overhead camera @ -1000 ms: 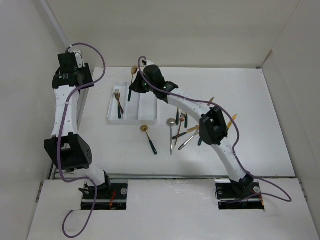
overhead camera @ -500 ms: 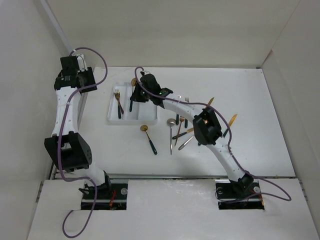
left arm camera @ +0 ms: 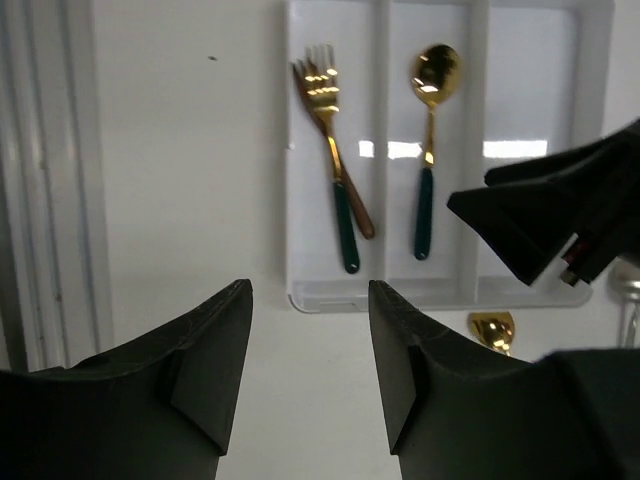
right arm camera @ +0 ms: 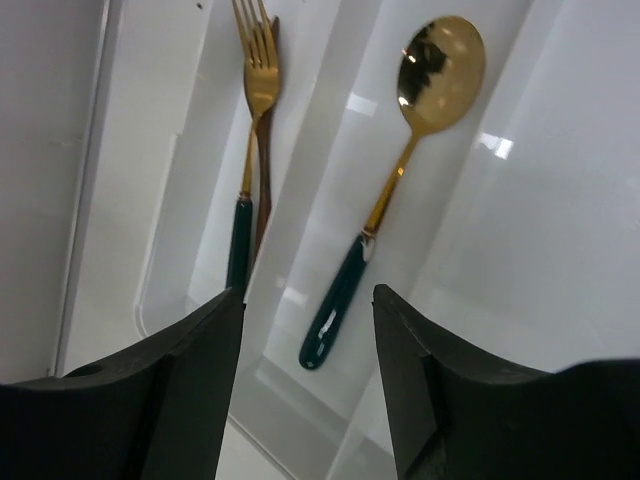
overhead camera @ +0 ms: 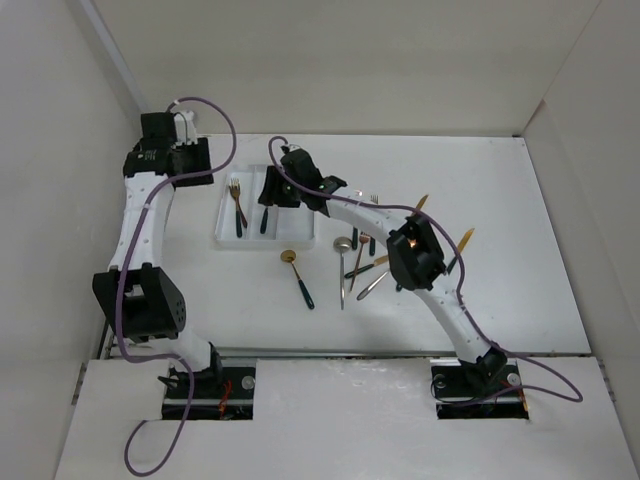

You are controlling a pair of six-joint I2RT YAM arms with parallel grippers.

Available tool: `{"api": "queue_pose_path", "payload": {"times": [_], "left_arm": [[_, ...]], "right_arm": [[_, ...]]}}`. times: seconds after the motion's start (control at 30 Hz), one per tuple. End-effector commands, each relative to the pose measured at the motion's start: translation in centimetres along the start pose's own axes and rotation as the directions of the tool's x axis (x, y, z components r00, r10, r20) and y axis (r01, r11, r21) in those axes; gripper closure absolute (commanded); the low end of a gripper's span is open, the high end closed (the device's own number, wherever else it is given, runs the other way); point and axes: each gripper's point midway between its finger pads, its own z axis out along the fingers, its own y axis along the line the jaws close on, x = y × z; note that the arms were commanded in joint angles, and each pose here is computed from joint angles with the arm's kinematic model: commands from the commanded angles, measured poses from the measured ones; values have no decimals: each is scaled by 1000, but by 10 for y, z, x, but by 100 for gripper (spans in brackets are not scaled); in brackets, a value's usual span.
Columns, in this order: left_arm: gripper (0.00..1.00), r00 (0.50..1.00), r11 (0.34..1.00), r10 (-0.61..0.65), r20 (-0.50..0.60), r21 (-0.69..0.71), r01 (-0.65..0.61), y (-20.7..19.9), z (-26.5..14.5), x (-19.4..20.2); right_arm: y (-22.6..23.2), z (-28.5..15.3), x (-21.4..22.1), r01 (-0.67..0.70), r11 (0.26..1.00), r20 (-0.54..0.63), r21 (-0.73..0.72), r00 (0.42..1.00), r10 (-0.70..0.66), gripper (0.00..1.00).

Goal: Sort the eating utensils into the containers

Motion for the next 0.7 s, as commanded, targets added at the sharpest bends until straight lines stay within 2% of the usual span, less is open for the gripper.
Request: {"api": "queue_pose_path", "payload": {"times": [0.0,0.07,0.1,0.13,0.17,0.27,0.3,0.33,0.4,0.5,0.53,0.57,0.67], "left_arm": [[53,995,988,95,-18,124,-92,-41,-21,7],[53,987,970,144,-76,206,-126,-73,-22,28],[53,982,963,161,-102,236,-133,-84,-22,37],[53,972,940,199,-127,305,-152,-107,-24,51],[53,960,932,210,-183,335,-140,-117,-22,72],[51,921,895,266,-286,429,-125,-152,-26,123],[51,917,891,268,-296,438,-119,-159,-24,131],[49,912,885,278,-301,450,-121,-166,-26,139],[47,878,861,334,-341,490,-137,-186,-28,170],[46,840,841,409,-358,506,-194,-206,-29,201],[46,830,835,420,-367,514,-196,-208,-29,214],[43,827,841,414,-380,506,-189,-209,-31,223],[38,810,872,388,-439,458,-170,-199,-29,251]], "right_arm": [[56,-69,-66,43,997,151,-64,988,-33,40],[50,-92,-76,33,999,191,-7,981,-31,38],[58,-133,-101,-5,1000,247,5,969,3,34],[44,-151,-111,-57,994,304,88,952,27,33],[9,-162,-104,-112,976,306,185,951,51,31],[-25,-244,-125,-260,925,444,277,889,116,28],[-49,-248,-99,-267,901,420,342,901,108,28],[-51,-285,-106,-304,894,474,328,872,123,28],[-81,-306,-81,-330,850,486,411,868,102,28],[-91,-352,-70,-408,820,556,401,820,135,27],[-104,-355,-54,-419,802,547,426,825,140,27],[-102,-371,-51,-452,801,571,393,802,173,27],[-116,-388,-32,-473,780,580,410,795,177,27]]}}
